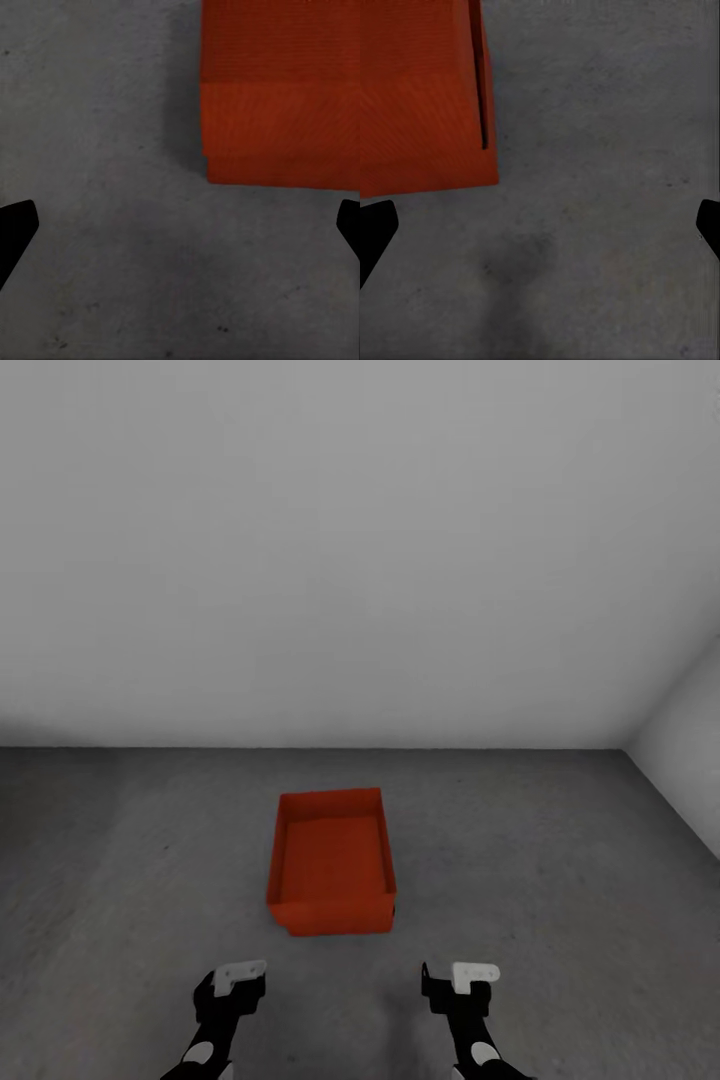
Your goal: Move the two storage containers from the living room to the garage. In the garage, place one container on the floor and stack the other container on top of it (either order is fine).
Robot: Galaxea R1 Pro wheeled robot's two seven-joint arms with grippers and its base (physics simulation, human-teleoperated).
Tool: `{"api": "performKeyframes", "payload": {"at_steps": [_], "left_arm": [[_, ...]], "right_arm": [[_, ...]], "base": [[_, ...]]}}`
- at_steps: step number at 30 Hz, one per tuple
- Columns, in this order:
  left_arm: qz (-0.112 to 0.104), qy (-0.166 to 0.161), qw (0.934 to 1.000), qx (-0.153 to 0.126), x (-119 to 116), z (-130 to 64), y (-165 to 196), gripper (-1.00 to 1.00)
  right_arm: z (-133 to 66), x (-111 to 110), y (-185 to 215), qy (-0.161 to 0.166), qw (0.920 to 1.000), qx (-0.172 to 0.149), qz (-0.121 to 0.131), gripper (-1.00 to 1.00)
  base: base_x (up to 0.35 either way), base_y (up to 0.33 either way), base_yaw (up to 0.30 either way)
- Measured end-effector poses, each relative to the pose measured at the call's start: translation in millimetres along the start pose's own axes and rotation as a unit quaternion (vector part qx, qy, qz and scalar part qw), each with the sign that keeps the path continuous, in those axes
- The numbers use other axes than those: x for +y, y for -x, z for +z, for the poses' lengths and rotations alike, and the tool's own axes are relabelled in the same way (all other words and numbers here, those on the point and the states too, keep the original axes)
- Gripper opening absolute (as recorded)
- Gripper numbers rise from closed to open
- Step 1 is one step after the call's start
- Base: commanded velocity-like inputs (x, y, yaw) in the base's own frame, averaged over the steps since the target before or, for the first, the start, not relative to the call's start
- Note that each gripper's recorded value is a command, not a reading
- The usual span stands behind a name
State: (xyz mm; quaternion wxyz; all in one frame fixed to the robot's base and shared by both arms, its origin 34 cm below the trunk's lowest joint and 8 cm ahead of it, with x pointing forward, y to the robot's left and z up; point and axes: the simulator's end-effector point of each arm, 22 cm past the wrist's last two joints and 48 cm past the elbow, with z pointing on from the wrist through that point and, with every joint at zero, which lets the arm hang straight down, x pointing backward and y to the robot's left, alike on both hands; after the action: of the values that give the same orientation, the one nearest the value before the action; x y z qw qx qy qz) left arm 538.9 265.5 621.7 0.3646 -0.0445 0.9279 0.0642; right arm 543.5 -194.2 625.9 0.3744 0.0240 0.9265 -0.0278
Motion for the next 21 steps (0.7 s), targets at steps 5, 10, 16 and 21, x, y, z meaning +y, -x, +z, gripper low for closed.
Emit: {"api": "performKeyframes", "payload": {"at_steps": [5,10,16,21], "left_arm": [[0.005,0.008,1.0000,-0.002,13.7,1.8,1.7,1.00],[0.010,0.065,0.9978,0.011,100.2,4.5,-7.0,1.00],[0.014,0.073,0.9930,0.091,160.2,-18.8,-73.4,1.00],[0.005,0.023,0.9832,0.181,136.1,-34.0,-121.9,1.00]], "right_arm": [[0.3,-2.2,-0.4,0.000,1.0000,0.000,-0.005,1.00],[2.2,-20.8,-4.7,-0.011,0.9998,0.008,-0.011,1.00],[1.1,-62.3,-36.2,-0.031,0.9965,0.067,-0.038,1.00],[-30.0,-72.3,-115.4,-0.029,0.9812,0.182,-0.058,1.00]], "base": [[0.000,0.000,-0.003],[0.000,0.000,0.000],[0.000,0.000,0.000],[0.000,0.000,0.000]]}}
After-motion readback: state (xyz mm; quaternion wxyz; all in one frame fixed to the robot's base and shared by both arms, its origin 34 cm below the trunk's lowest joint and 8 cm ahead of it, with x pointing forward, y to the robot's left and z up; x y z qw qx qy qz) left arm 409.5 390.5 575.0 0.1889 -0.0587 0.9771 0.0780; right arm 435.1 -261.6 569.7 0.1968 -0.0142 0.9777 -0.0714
